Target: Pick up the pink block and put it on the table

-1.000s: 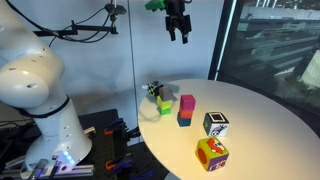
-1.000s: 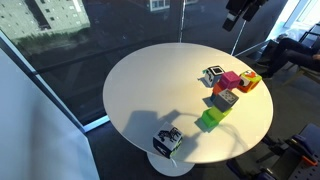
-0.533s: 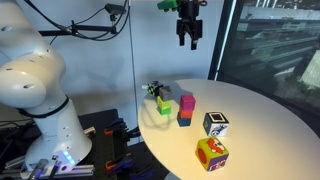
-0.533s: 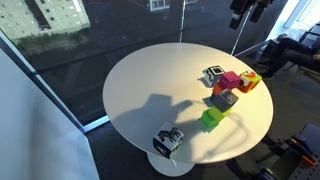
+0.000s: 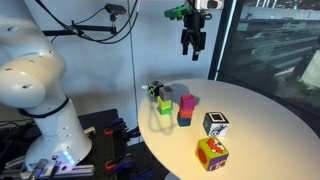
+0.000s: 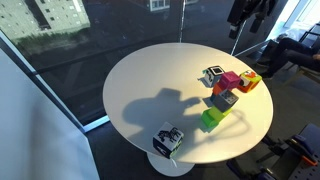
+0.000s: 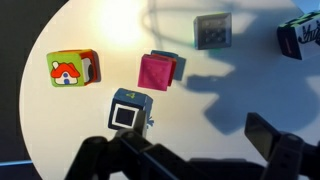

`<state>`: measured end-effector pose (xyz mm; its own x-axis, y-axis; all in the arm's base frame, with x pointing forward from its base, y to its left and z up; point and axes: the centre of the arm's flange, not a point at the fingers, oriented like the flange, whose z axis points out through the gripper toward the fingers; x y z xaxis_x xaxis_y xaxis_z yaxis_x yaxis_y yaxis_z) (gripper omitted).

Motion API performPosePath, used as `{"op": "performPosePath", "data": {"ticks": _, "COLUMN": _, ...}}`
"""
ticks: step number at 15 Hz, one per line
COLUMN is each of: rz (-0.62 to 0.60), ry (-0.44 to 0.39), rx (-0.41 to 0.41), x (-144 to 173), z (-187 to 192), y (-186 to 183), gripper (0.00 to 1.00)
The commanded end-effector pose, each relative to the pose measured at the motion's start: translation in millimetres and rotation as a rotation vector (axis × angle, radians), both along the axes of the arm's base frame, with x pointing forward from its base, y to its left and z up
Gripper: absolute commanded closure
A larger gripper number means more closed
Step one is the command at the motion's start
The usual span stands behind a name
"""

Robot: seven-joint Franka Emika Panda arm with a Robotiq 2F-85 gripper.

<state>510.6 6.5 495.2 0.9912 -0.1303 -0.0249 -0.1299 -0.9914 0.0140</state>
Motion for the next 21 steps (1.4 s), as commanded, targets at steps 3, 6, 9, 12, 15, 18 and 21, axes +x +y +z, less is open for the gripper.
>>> {"op": "performPosePath", "data": {"ticks": 3, "rz": -0.067, "ry": -0.038, "rx": -0.016, "x": 9, "z": -7, "y": -15, "gripper": 0.0}}
{"op": "performPosePath", "data": {"ticks": 6, "rz": -0.076, "ry": -0.06, "rx": -0.016, "x": 11, "z": -8, "y": -18, "gripper": 0.0}}
{"op": "performPosePath", "data": {"ticks": 9, "rz": -0.056, "ry": -0.048, "rx": 0.003, "x": 11, "z": -9, "y": -16, "gripper": 0.0}}
{"op": "performPosePath", "data": {"ticks": 12, "rz": -0.057, "ry": -0.049, "rx": 0.003, "x": 11, "z": -9, "y": -16, "gripper": 0.0}}
{"op": "performPosePath", "data": {"ticks": 15, "rz": -0.057, "ry": -0.049, "rx": 0.003, "x": 11, "z": -9, "y": -16, "gripper": 0.0}}
{"op": "performPosePath", "data": {"ticks": 18, "rz": -0.058, "ry": -0.04, "rx": 0.002, "x": 12, "z": -13, "y": -18, "gripper": 0.0}}
{"op": "performPosePath", "data": {"ticks": 21, "rz": -0.064, "ry": -0.023, "rx": -0.007, "x": 13, "z": -27, "y": -21, "gripper": 0.0}}
